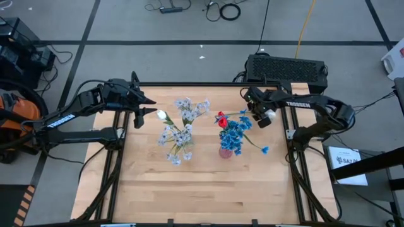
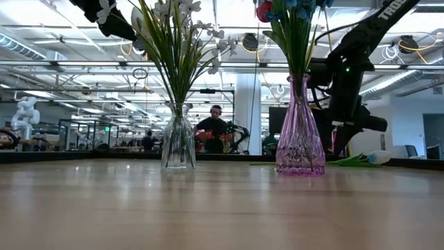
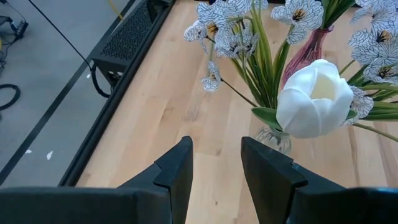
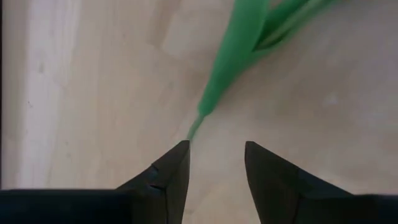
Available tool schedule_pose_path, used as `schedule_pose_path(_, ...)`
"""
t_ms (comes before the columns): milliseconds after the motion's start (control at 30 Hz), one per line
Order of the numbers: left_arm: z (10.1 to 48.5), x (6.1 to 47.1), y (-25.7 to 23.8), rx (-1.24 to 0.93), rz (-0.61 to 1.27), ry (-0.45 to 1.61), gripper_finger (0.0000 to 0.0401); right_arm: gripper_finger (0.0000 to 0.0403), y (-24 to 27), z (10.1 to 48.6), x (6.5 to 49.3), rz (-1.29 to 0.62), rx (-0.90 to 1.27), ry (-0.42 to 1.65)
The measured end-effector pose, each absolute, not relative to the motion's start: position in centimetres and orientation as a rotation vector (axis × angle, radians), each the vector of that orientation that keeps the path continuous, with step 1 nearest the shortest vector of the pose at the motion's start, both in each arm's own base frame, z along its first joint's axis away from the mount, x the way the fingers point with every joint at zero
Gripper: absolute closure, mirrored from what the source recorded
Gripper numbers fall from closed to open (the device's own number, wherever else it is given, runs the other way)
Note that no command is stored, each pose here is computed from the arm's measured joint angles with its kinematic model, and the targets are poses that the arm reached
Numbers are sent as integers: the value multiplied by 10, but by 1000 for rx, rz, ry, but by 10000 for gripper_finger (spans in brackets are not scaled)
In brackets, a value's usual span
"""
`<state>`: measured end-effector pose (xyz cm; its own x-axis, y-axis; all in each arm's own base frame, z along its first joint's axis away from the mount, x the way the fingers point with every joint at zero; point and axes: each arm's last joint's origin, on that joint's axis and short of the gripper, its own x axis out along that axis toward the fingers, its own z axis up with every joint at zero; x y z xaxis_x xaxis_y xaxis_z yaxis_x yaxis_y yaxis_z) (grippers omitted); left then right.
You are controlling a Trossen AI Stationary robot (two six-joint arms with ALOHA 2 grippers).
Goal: Sort flowers into vase by color
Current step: Put the white flower into the transparent vase
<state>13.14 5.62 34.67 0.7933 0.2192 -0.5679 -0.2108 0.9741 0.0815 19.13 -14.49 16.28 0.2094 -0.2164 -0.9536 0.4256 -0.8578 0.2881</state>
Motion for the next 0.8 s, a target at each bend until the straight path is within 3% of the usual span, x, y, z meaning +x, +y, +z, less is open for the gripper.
schedule_pose_path(167,347,131,56,32,226,615,258,257,-156,156,190,-1705,2008,173)
schedule_pose_path(533,346,131,56,49,219,625,258,259,-172,136,182,-1708,2045,347)
schedule_pose_path(667,346,131,56,52,217,625,258,287,-175,127,179,-1647,2004,503)
schedule_pose_path(800,346,131,56,38,222,623,258,346,-175,124,178,-1548,1903,653)
